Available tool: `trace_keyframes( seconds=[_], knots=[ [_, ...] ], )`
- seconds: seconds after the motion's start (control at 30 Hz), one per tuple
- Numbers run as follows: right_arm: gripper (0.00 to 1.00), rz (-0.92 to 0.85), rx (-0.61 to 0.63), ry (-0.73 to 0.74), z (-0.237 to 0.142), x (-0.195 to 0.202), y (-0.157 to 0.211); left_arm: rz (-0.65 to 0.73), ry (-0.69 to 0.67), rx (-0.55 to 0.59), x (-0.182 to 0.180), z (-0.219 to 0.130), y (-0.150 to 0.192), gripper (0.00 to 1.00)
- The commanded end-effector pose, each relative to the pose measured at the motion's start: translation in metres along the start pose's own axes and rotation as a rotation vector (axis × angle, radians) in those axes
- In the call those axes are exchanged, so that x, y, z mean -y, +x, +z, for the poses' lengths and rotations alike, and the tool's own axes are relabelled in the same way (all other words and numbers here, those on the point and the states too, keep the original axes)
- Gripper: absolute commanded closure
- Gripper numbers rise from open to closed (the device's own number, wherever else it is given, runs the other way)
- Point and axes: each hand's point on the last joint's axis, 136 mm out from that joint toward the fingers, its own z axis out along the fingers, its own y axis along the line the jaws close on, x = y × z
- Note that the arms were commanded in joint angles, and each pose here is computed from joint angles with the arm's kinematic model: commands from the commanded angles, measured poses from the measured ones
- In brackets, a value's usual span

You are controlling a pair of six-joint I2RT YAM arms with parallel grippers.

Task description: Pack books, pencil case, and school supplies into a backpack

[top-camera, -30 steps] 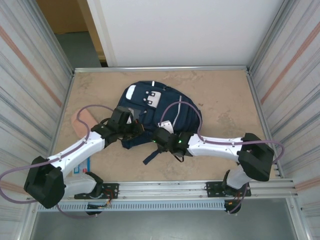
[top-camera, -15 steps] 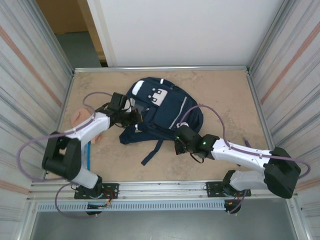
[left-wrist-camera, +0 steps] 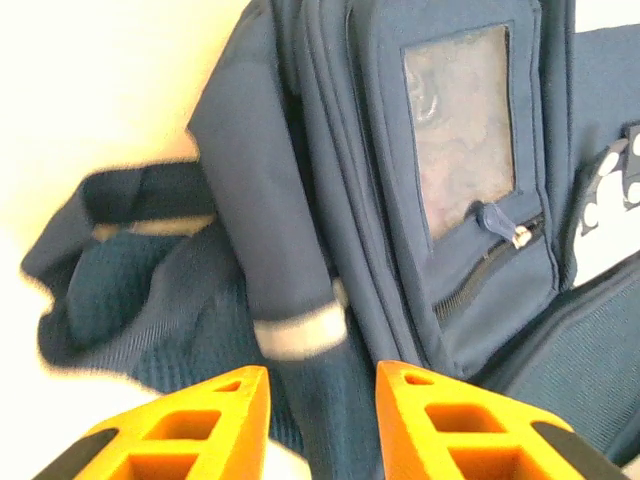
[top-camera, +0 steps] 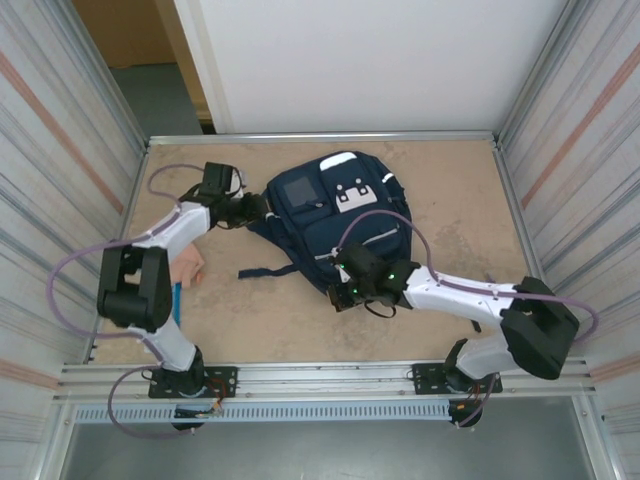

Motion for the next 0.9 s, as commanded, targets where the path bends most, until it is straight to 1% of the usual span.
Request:
trace_keyframes(
  seconds=[0.0, 0.1, 0.17, 0.23, 0.3, 0.4, 0.57, 0.63, 0.67, 0.7, 0.73, 0.77, 0.8, 0.83, 0.87],
  knots=[
    [1.0, -0.047, -0.001, -0.117, 0.003, -0.034, -0.014, -0.06, 0.042, 0.004, 0.01, -0.029, 0.031, 0.64],
    [1.0, -0.047, -0.025, -0.177, 0.012, -0.046, -0.015, -0.069, 0.073, -0.047, 0.021, -0.036, 0.078, 0.62],
    [1.0, -0.053, -0.045, -0.205, 0.017, -0.053, -0.014, -0.047, 0.076, -0.072, 0.027, -0.038, 0.102, 0.58],
    [1.0, -0.063, -0.051, -0.226, 0.018, -0.059, -0.014, -0.057, 0.076, -0.097, 0.025, -0.04, 0.12, 0.56],
    [1.0, -0.08, -0.052, -0.25, 0.018, -0.068, -0.014, -0.089, 0.073, -0.098, 0.017, -0.042, 0.13, 0.54],
    [1.0, -0.11, -0.048, -0.269, 0.019, -0.078, -0.013, -0.107, 0.085, -0.095, 0.017, -0.041, 0.138, 0.53],
    [1.0, -0.124, -0.067, -0.311, 0.024, -0.098, -0.009, -0.102, 0.103, -0.154, 0.024, -0.03, 0.15, 0.52],
    [1.0, -0.143, -0.076, -0.326, 0.025, -0.108, -0.006, -0.096, 0.101, -0.155, 0.027, -0.025, 0.152, 0.37],
    [1.0, -0.149, -0.081, -0.32, 0.026, -0.11, -0.005, -0.094, 0.104, -0.159, 0.028, -0.022, 0.151, 0.37],
    [1.0, -0.146, -0.083, -0.314, 0.027, -0.11, -0.005, -0.092, 0.106, -0.167, 0.03, -0.02, 0.152, 0.38],
    [1.0, -0.138, -0.081, -0.302, 0.027, -0.107, -0.006, -0.089, 0.099, -0.182, 0.028, -0.018, 0.155, 0.41],
    [1.0, -0.127, -0.08, -0.287, 0.027, -0.104, -0.006, -0.075, 0.088, -0.196, 0.024, -0.015, 0.16, 0.48],
    [1.0, -0.117, -0.082, -0.276, 0.027, -0.101, -0.006, -0.07, 0.066, -0.203, 0.017, -0.013, 0.162, 0.59],
    [1.0, -0.106, -0.089, -0.262, 0.024, -0.097, -0.006, -0.067, 0.044, -0.205, 0.008, -0.012, 0.163, 0.77],
    [1.0, -0.099, -0.101, -0.239, 0.022, -0.091, -0.004, -0.07, 0.034, -0.205, 0.0, -0.011, 0.162, 0.9]
  ],
)
